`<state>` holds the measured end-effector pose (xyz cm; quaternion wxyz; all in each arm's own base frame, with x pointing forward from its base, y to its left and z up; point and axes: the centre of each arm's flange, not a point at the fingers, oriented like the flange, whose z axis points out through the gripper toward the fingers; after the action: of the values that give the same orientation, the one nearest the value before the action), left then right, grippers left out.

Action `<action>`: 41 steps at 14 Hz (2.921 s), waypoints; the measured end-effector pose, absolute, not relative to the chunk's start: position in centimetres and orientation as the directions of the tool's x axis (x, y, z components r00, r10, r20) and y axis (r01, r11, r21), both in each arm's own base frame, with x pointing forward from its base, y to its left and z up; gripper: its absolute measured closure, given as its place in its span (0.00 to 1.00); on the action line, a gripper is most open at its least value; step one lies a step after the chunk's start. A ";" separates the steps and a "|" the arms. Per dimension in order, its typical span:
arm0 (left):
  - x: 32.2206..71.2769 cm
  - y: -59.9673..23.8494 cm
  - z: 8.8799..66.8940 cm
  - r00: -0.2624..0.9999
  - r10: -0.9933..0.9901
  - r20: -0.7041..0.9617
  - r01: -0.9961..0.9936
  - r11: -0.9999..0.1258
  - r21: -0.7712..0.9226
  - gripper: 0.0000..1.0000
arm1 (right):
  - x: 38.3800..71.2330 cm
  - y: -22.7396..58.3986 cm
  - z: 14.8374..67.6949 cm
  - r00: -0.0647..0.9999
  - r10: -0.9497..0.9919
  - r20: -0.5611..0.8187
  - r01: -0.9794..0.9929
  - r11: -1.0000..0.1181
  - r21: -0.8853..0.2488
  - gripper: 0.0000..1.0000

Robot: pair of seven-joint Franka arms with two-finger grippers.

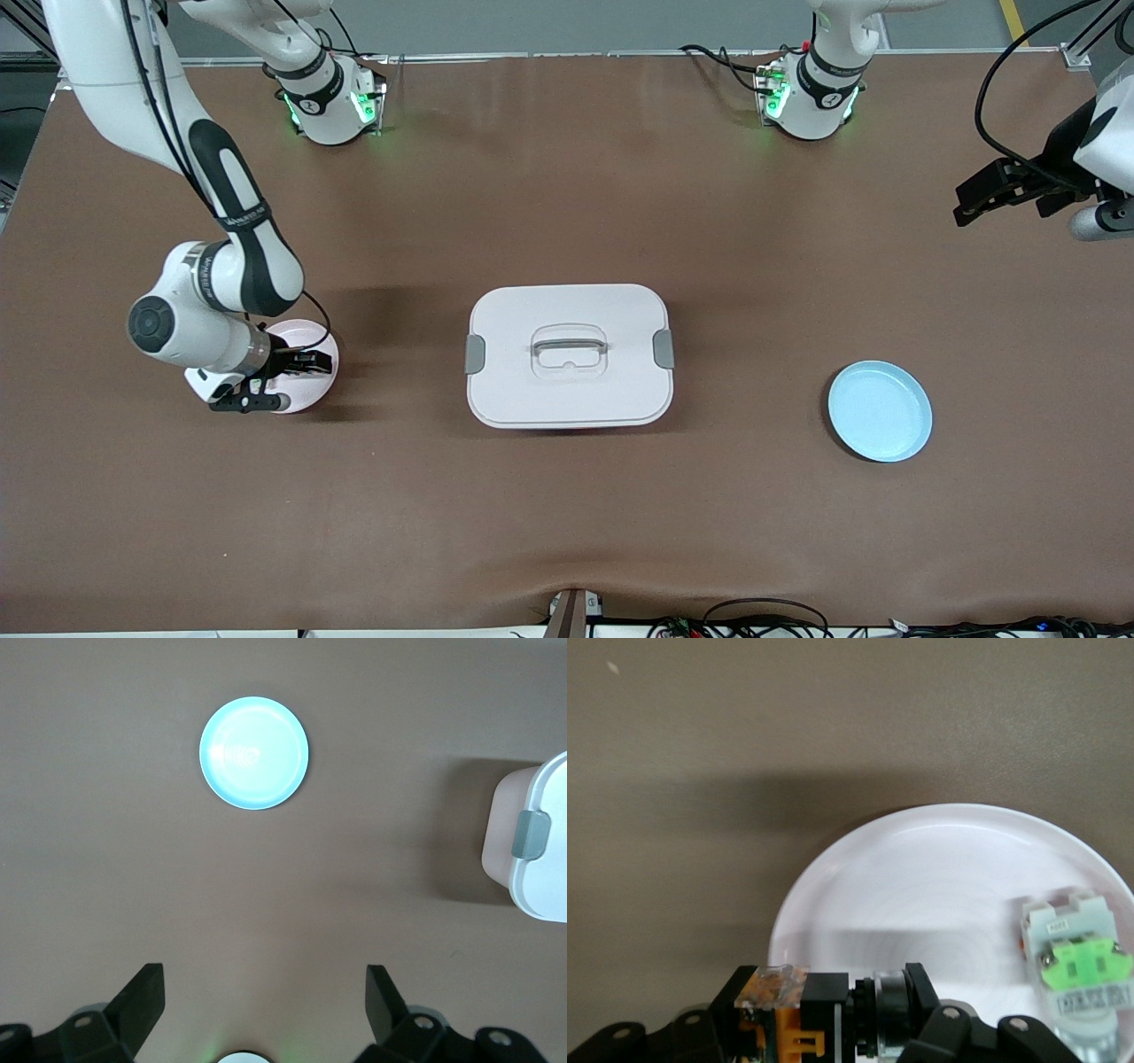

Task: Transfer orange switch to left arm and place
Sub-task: 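Close the right gripper on the orange switch and lift it, then carry the orange switch over the white box with the right gripper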

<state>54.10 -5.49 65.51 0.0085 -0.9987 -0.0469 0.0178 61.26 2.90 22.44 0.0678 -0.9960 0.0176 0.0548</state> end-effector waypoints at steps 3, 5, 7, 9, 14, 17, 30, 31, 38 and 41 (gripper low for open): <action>53.7 -5.5 65.8 0.995 0.093 -0.040 0.092 -0.996 -0.021 0.00 | 61.8 5.6 26.3 0.976 -0.136 -0.170 -0.160 -0.978 -0.137 0.27; 53.6 -5.6 65.9 0.995 0.091 -0.043 0.090 -0.996 -0.022 0.00 | 62.0 9.5 28.0 0.958 -0.218 -0.188 -0.243 -0.962 -0.122 0.27; 53.3 -5.7 66.0 0.995 0.089 -0.048 0.088 -0.996 -0.023 0.00 | 61.8 14.5 29.4 0.935 -0.302 -0.184 -0.324 -0.940 -0.107 0.27; 53.1 -5.9 66.1 0.995 0.086 -0.056 0.085 -0.996 -0.026 0.00 | 61.5 19.7 31.1 0.906 -0.386 -0.172 -0.406 -0.908 -0.102 0.27; 52.7 -6.9 65.6 0.996 0.053 -0.074 0.052 -0.998 -0.027 0.00 | 59.8 30.7 35.5 0.829 -0.539 -0.152 -0.557 -0.821 -0.124 0.27; 52.7 -8.1 64.5 0.996 0.024 -0.087 0.022 -0.999 -0.029 0.00 | 58.8 36.4 36.8 0.757 -0.622 -0.200 -0.651 -0.744 -0.153 0.27; 50.5 -3.4 57.9 0.968 -0.218 -0.128 -0.208 -0.974 0.083 0.00 | 56.3 54.9 41.8 0.309 -0.838 -0.450 -0.950 -0.254 -0.179 0.27; 50.2 -3.4 57.4 0.969 -0.216 -0.120 -0.203 -0.973 0.113 0.00 | 56.1 55.7 41.5 0.262 -0.841 -0.473 -0.964 -0.201 -0.176 0.27; 48.9 -10.3 52.6 0.973 -0.229 -0.012 -0.215 -0.931 0.296 0.00 | 55.1 58.4 41.1 0.101 -0.826 -0.554 -0.992 -0.044 -0.114 0.27; 48.3 -14.9 49.8 0.977 -0.210 0.039 -0.210 -0.906 0.367 0.00 | 54.9 58.8 42.5 0.043 -0.812 -0.582 -0.996 0.012 -0.090 0.27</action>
<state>48.27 -14.86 49.83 -0.1879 -0.9763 0.1075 0.0006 54.90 58.82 42.55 0.2480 -0.6782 0.6665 0.1850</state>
